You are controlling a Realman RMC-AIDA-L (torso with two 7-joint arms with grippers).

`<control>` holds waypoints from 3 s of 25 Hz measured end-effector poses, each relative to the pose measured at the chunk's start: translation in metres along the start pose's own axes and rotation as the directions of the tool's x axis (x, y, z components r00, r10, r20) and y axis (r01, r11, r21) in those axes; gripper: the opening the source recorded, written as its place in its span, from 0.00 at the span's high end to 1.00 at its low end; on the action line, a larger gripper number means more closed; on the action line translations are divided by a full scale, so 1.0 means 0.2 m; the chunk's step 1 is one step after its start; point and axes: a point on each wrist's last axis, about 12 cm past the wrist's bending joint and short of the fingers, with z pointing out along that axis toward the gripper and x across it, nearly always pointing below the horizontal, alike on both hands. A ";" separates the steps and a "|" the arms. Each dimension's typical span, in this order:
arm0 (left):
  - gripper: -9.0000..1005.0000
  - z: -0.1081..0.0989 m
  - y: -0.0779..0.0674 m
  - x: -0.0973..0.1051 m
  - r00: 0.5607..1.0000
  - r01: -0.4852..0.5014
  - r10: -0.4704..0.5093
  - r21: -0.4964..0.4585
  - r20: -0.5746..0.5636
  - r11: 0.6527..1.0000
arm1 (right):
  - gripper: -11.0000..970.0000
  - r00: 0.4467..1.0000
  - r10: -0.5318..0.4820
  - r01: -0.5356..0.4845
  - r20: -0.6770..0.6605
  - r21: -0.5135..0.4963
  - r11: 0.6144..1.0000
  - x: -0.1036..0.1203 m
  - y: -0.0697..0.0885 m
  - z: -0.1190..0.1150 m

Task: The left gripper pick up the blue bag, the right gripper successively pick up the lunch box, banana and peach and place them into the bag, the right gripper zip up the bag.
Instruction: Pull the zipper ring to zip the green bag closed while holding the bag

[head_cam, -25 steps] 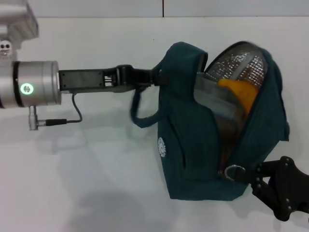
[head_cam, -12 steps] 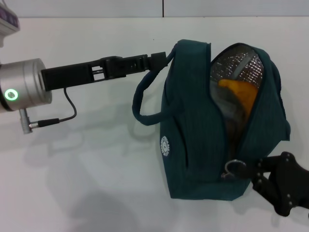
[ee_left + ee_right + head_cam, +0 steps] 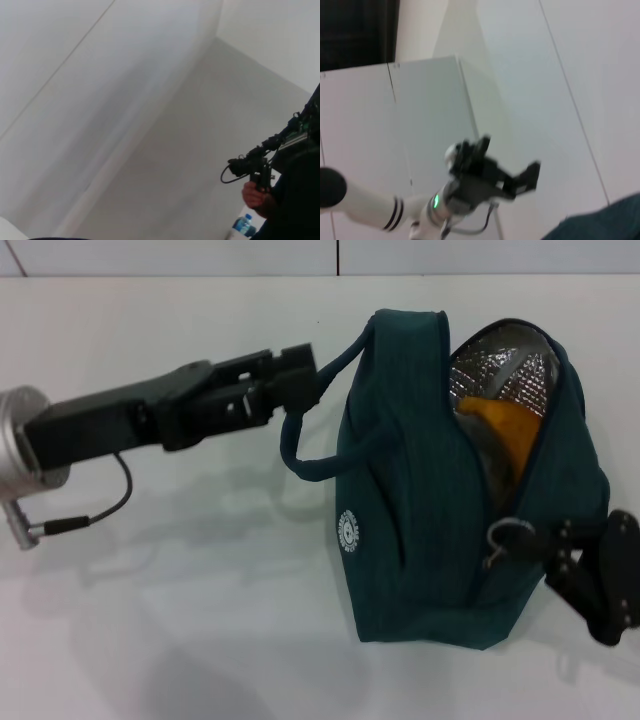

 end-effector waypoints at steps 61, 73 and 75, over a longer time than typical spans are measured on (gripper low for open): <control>0.54 0.09 0.24 0.21 0.959 -0.277 0.282 -0.289 -0.024 0.916 | 0.94 0.981 -0.178 0.178 0.081 0.011 0.984 -0.29 -0.41 0.57; 0.81 0.12 0.24 0.21 0.958 -0.286 0.283 -0.253 -0.047 0.924 | 0.93 0.982 -0.170 0.169 0.081 0.016 0.985 -0.28 -0.40 0.56; 0.86 0.12 0.23 0.21 0.958 -0.286 0.283 -0.248 -0.047 0.926 | 0.93 0.982 -0.169 0.168 0.084 0.018 0.986 -0.28 -0.40 0.55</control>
